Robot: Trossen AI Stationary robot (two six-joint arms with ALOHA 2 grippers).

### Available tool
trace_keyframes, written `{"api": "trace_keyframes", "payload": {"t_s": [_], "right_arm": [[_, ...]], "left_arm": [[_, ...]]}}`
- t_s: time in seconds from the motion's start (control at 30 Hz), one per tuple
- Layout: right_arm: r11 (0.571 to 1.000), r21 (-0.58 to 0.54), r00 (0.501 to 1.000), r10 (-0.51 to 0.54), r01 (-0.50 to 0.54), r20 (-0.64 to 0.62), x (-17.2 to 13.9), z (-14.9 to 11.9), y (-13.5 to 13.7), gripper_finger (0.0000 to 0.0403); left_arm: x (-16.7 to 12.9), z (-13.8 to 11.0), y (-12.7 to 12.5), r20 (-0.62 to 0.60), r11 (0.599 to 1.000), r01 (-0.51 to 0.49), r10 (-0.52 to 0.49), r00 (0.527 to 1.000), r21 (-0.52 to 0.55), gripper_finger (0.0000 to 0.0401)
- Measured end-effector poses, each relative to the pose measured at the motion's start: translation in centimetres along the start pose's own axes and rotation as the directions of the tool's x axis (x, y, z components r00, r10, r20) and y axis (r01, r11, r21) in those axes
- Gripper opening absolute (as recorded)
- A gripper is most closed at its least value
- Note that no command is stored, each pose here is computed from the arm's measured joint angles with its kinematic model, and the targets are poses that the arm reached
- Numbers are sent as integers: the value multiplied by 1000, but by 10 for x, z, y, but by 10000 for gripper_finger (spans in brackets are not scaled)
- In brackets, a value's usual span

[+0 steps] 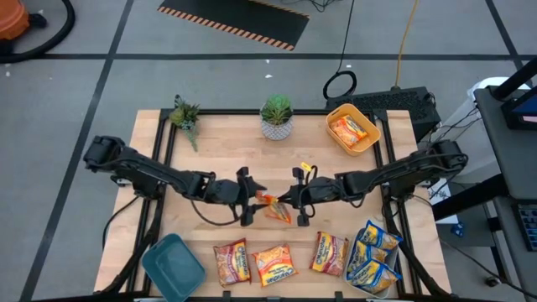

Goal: Sort Maruchan noodles
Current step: Put the top orange noodle pack into the yellow bin

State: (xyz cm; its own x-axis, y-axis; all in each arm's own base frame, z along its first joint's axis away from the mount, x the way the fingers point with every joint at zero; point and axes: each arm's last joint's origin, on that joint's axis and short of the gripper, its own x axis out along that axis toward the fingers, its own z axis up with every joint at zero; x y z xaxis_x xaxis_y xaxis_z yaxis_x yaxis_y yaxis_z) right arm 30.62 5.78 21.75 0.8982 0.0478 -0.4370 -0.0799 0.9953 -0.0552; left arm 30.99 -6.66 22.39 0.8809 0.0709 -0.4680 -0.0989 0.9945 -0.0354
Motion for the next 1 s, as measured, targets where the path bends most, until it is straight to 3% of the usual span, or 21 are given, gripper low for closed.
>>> {"api": "trace_keyframes", "payload": {"t_s": [0.17, 0.27, 0.8, 1.0], "right_arm": [[1000, 2, 1000, 1, -1, 2, -4, 2, 0, 0], [1000, 2, 1000, 2, -2, -7, -3, 1, 0, 0], [990, -110, 996, 85, -86, -12, -5, 1, 12, 0], [990, -114, 996, 85, -87, -22, -5, 0, 12, 0]], "left_arm": [[7, -1, 6, 8, 1000, -26, 26, 1000, 10, 330], [8, -2, 5, -17, 999, 47, -46, 999, 28, 338], [50, -35, 13, -163, 963, 270, -262, 951, 24, 339], [56, -39, 17, -167, 950, 312, -305, 938, 15, 297]]}}
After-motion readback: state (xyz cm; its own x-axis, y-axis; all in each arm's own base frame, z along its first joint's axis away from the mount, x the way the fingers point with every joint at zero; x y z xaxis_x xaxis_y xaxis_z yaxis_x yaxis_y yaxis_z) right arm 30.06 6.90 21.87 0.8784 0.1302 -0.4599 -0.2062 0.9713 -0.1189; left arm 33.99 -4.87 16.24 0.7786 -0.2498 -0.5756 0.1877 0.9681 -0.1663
